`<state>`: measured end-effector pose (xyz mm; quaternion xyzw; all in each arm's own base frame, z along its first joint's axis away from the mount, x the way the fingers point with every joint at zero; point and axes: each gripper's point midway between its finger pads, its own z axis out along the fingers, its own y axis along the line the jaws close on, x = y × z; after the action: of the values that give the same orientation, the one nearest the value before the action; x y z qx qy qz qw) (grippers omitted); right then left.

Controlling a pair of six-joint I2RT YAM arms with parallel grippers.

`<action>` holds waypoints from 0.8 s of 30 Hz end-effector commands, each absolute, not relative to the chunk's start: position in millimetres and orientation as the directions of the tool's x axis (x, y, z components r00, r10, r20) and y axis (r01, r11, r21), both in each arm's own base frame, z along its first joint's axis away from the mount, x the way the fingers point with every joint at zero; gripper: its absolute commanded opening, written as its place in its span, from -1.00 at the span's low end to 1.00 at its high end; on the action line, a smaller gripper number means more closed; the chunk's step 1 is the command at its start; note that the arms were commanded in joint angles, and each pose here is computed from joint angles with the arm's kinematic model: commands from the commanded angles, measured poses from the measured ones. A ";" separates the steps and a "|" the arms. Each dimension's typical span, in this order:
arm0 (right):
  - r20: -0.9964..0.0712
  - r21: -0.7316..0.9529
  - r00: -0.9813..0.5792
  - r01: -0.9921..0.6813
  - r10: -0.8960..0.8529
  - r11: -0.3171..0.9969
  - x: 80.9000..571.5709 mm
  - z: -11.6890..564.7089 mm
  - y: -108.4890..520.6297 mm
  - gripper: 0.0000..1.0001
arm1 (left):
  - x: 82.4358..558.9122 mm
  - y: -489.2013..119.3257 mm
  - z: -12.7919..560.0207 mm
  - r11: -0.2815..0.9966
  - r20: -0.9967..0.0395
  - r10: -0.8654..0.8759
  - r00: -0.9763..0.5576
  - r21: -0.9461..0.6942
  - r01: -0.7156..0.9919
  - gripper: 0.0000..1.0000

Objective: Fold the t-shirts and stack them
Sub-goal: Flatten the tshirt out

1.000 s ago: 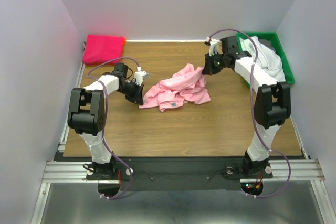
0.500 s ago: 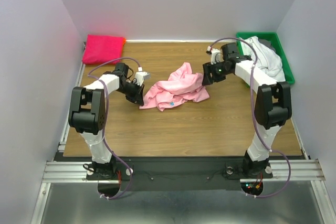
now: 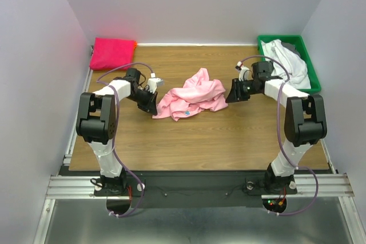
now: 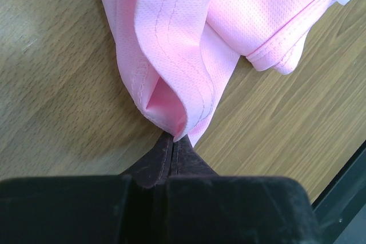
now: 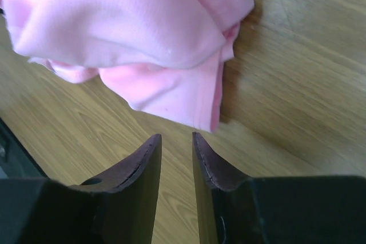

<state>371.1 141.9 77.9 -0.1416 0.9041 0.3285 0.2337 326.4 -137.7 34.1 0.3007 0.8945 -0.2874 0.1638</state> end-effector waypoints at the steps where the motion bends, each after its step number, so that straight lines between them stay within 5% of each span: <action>1: -0.611 0.594 -0.791 -0.442 0.019 0.672 400.9 107.4 163.5 -0.32 | 331.0 -141.8 44.2 0.642 -0.482 0.428 -0.765 -0.433 0.633 -1.00; 17: -0.546 0.700 -0.829 -0.375 0.118 0.607 413.6 77.5 181.5 -0.31 | 330.8 -138.6 38.7 0.649 -0.470 0.421 -0.776 -0.442 0.619 -1.00; 24: -0.507 0.729 -0.852 -0.343 0.130 0.592 410.9 65.2 189.7 -0.09 | 331.9 -138.5 36.7 0.651 -0.466 0.418 -0.780 -0.446 0.615 -1.00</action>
<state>404.6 178.1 59.9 -0.0509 0.8660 0.4298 0.2504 325.1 -136.0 27.2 0.2906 0.8980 -0.2926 0.1533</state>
